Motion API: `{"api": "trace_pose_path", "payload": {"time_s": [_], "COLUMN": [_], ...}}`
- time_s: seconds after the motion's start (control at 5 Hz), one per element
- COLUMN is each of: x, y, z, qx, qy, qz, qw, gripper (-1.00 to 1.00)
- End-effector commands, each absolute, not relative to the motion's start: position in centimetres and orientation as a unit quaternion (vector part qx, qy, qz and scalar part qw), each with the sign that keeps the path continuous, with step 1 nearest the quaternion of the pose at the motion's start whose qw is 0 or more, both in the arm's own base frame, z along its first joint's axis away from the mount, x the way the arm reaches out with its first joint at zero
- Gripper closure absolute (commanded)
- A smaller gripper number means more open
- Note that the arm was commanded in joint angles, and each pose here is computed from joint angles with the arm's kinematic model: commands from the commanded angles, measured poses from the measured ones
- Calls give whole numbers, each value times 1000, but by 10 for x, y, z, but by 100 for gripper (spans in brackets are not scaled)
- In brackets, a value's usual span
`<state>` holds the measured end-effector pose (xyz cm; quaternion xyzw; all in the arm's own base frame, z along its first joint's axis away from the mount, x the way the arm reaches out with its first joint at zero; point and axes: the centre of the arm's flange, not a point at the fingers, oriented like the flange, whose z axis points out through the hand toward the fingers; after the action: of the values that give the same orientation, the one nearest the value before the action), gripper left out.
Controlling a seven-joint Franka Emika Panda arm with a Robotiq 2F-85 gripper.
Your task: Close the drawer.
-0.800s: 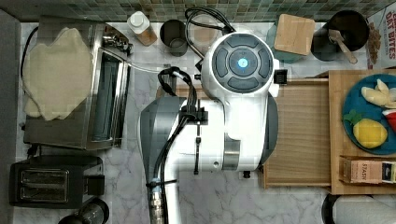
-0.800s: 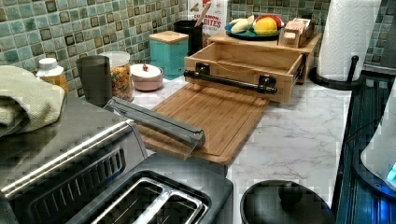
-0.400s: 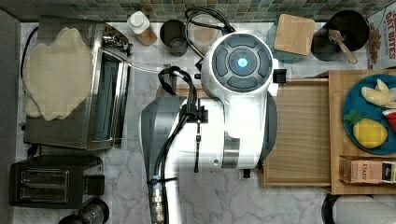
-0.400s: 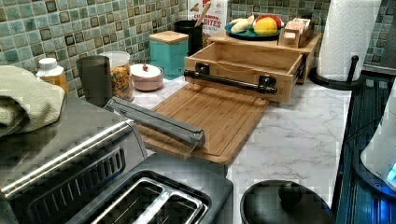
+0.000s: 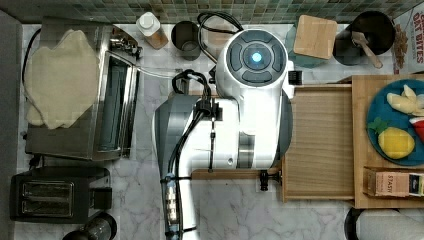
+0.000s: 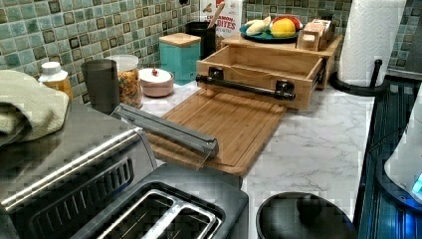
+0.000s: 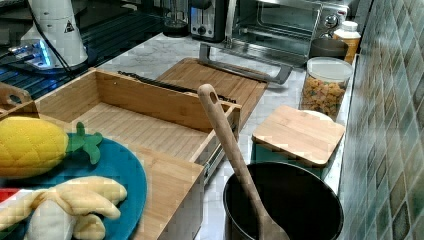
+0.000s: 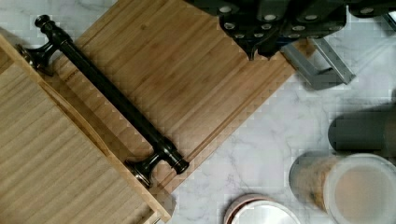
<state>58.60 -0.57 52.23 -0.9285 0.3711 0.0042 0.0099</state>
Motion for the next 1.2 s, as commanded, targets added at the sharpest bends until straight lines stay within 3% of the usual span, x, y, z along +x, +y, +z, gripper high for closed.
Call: {"api": "trace_pose_path", "payload": {"time_s": [0.2, 0.4, 0.6, 0.8, 1.0, 1.2], "x": [555, 549, 544, 542, 539, 535], "y": [7, -4, -6, -14, -22, -31], "z": [497, 474, 448, 418, 394, 363], "qx": [-984, -988, -992, -993, -995, -997], "qy": [175, 152, 125, 110, 94, 78], "qz": [-30, -21, -15, -32, -36, -24], "qw": [-9, 15, 2, -8, -18, -14], "gripper": [100, 100, 100, 100, 100, 100]}}
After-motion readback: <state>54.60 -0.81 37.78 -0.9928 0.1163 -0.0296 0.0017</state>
